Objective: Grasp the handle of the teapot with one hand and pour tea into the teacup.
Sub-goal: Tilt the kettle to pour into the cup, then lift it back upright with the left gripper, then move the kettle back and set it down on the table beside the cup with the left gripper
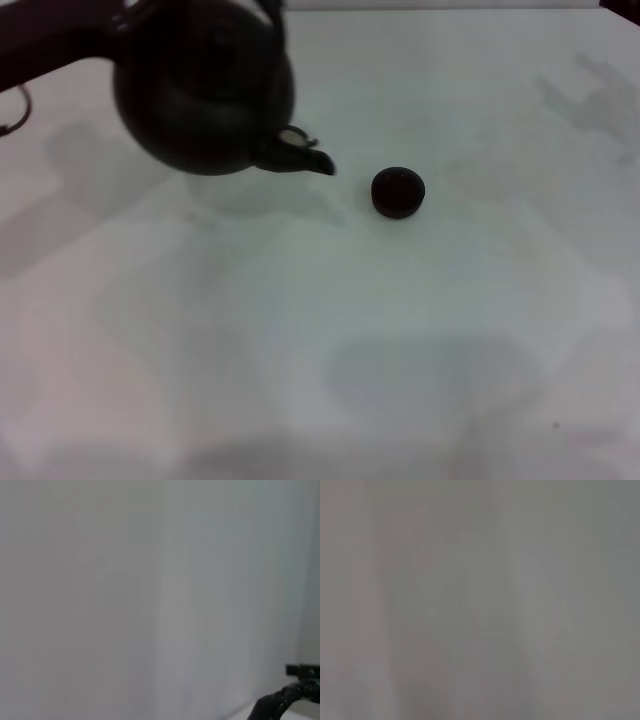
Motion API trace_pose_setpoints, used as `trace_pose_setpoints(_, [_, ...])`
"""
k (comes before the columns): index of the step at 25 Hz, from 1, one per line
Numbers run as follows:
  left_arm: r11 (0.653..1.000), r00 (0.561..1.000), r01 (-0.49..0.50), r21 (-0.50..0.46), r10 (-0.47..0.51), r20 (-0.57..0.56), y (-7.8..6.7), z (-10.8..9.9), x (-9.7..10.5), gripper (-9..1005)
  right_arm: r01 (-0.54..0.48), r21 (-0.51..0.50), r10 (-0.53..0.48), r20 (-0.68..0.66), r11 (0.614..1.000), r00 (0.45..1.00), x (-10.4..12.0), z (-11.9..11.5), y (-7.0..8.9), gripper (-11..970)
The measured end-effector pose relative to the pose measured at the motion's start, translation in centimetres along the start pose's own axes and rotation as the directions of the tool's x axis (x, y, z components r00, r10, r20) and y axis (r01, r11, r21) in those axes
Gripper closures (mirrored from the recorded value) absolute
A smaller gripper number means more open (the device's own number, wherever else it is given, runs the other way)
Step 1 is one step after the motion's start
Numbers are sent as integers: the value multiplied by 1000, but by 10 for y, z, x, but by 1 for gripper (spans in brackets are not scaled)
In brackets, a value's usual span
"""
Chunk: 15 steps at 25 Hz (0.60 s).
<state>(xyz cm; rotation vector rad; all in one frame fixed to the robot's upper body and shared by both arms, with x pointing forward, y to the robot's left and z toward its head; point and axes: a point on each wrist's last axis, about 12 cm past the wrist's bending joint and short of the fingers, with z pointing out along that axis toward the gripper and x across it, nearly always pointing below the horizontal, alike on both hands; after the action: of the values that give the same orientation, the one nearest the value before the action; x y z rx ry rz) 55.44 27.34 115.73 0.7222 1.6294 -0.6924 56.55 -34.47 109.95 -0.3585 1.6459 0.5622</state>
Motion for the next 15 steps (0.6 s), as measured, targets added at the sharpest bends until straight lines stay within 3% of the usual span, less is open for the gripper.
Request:
trace_pose_setpoints(3, [997, 996, 58, -42, -55, 65, 10, -17, 25, 819, -3, 0, 3, -6, 1000, 1000, 1, -1, 0, 142])
trace_pose_setpoints(5, [997, 996, 58, -42, -55, 65, 10, -17, 25, 819, 1, -2, -1, -14, 1000, 1000, 2, -1, 0, 142])
trace_pose_setpoints(7, [993, 989, 87, -85, -75, 131, 15, -38, 52, 819, 6, -6, -6, -25, 1000, 1000, 3, -1, 0, 142])
trace_pose_setpoints(15, [975, 979, 167, -149, -146, 145, 12, -46, 88, 820, 10, -15, -11, -50, 1000, 999, 5, 1, 1, 143])
